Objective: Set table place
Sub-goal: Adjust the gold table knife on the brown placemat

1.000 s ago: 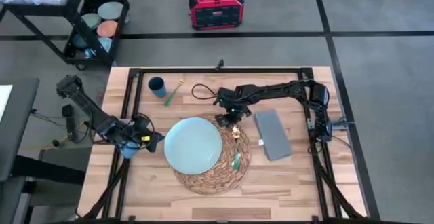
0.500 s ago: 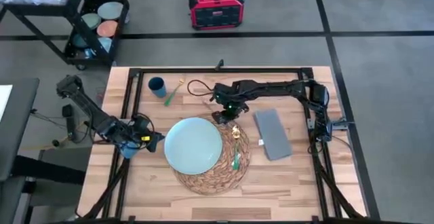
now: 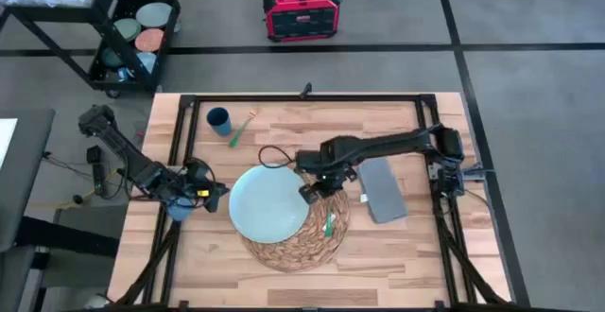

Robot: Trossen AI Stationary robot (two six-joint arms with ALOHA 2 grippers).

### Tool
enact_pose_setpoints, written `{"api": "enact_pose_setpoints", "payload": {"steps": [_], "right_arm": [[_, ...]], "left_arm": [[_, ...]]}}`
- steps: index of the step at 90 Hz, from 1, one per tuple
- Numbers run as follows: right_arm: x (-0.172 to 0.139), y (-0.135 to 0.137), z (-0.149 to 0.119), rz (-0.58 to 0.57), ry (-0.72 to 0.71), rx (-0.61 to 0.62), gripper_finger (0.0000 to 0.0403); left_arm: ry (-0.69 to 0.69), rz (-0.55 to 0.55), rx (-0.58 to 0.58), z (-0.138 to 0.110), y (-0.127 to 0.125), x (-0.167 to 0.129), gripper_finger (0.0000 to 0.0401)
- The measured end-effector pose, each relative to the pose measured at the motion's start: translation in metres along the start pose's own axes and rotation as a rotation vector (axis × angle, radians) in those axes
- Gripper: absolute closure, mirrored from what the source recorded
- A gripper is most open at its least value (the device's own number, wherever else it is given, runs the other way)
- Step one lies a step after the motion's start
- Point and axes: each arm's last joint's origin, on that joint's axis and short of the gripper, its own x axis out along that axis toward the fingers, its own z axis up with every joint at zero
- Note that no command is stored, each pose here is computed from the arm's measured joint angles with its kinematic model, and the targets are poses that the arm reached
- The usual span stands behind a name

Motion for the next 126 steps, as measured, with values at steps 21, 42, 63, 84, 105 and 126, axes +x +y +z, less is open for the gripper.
{"api": "enact_pose_setpoints", "payload": {"steps": [21, 42, 63, 84, 105, 126], "right_arm": [[0.003, 0.013, -0.016, 0.031, -0.029, 0.006, 0.0403], [0.005, 0.015, -0.016, 0.025, -0.07, -0.083, 0.0403], [0.01, 0.014, -0.015, -0.004, -0.079, -0.126, 0.0364], [0.03, 0.001, -0.019, -0.101, -0.071, -0.08, 0.0314], [0.046, -0.008, -0.019, -0.107, -0.059, -0.053, 0.0305], [0.055, -0.003, -0.018, -0.027, -0.092, -0.051, 0.0305]], "left_arm": [[0.0, 0.0, 0.01, 0.0, 0.0, 0.0, 0.0282], [0.0, -0.001, 0.009, 0.0, 0.0, 0.0, 0.0282], [0.0, -0.005, 0.009, 0.0, -0.001, 0.0, 0.0282], [0.001, -0.005, 0.009, 0.0, -0.001, 0.0, 0.0282], [0.001, -0.005, 0.008, 0.0, -0.001, 0.0, 0.0282], [0.001, -0.006, 0.005, 0.0, -0.001, 0.0, 0.0282]]}}
